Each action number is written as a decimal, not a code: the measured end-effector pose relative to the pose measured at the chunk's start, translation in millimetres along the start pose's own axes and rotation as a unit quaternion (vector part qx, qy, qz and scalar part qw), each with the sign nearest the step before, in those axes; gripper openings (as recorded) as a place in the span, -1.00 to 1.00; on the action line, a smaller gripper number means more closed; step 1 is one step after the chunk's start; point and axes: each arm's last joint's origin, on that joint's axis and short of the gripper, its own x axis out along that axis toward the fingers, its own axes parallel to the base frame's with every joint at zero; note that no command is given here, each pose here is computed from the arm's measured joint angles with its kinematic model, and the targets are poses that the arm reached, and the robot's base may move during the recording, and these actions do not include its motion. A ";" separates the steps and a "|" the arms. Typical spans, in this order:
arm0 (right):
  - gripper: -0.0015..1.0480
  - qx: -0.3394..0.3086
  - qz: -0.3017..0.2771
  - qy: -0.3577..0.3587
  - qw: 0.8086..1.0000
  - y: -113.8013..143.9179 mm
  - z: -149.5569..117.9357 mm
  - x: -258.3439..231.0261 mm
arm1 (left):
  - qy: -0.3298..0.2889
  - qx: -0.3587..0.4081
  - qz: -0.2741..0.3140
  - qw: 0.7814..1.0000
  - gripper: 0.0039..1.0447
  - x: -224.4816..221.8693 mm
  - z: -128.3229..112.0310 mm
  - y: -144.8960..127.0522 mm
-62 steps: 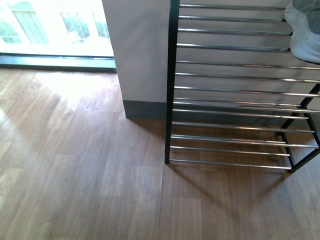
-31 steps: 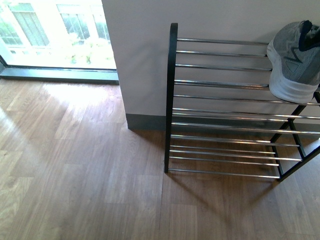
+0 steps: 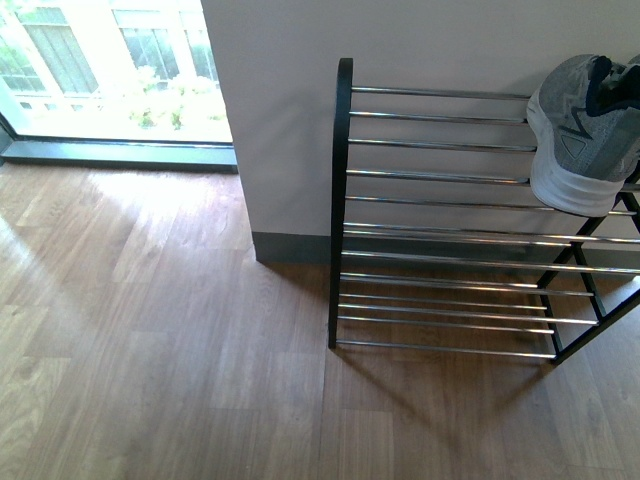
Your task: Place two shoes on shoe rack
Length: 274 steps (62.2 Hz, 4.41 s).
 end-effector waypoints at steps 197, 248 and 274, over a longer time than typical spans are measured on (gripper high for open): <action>0.82 0.006 0.065 -0.211 0.975 -92.6 -26.5 -180.9 | 0.000 0.000 0.000 1.000 -0.97 0.0 0.0 0.0; -0.97 -0.048 -0.127 -0.258 0.957 -51.8 -87.2 -197.5 | 0.000 0.000 0.000 1.000 -0.97 0.0 0.0 0.0; -0.97 -0.049 -0.129 -0.270 0.953 -49.7 -99.9 -205.9 | 0.000 0.000 0.000 1.000 -0.97 0.0 0.0 0.0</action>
